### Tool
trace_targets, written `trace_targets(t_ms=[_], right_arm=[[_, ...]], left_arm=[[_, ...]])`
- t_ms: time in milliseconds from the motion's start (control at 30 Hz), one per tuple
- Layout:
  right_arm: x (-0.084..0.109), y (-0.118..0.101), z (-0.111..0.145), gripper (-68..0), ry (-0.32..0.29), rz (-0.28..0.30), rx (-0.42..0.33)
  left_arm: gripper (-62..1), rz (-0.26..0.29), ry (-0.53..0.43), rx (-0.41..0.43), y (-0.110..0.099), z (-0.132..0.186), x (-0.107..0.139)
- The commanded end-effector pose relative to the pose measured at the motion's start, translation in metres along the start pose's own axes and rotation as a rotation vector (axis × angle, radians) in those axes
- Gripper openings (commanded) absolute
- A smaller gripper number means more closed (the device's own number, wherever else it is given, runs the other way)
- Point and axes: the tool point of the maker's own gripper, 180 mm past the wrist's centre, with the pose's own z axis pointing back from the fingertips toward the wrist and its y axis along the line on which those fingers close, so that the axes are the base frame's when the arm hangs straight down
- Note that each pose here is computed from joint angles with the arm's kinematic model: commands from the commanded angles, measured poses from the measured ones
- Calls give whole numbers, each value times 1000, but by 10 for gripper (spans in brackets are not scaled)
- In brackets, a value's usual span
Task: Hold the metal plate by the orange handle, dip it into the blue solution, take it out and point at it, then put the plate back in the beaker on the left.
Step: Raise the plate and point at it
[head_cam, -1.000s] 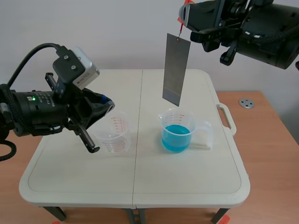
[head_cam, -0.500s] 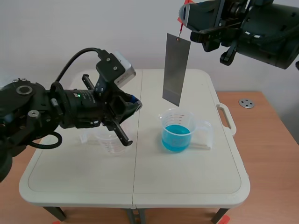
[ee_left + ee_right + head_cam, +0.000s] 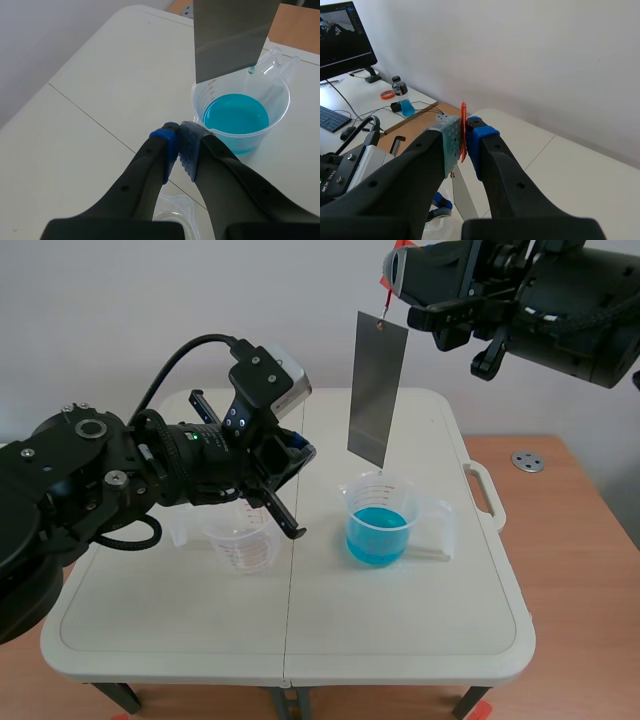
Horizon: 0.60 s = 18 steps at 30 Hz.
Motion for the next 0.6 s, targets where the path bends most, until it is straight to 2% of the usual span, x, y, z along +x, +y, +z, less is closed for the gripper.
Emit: trace_targets(t_ms=[0, 567], right_arm=[[17, 5, -1, -662, -48, 29, 21], [18, 5, -1, -662, -50, 27, 22]], left_arm=[[-584, -9, -33, 10, 3, 0, 12], [-584, -5, -29, 7, 2, 0, 10]])
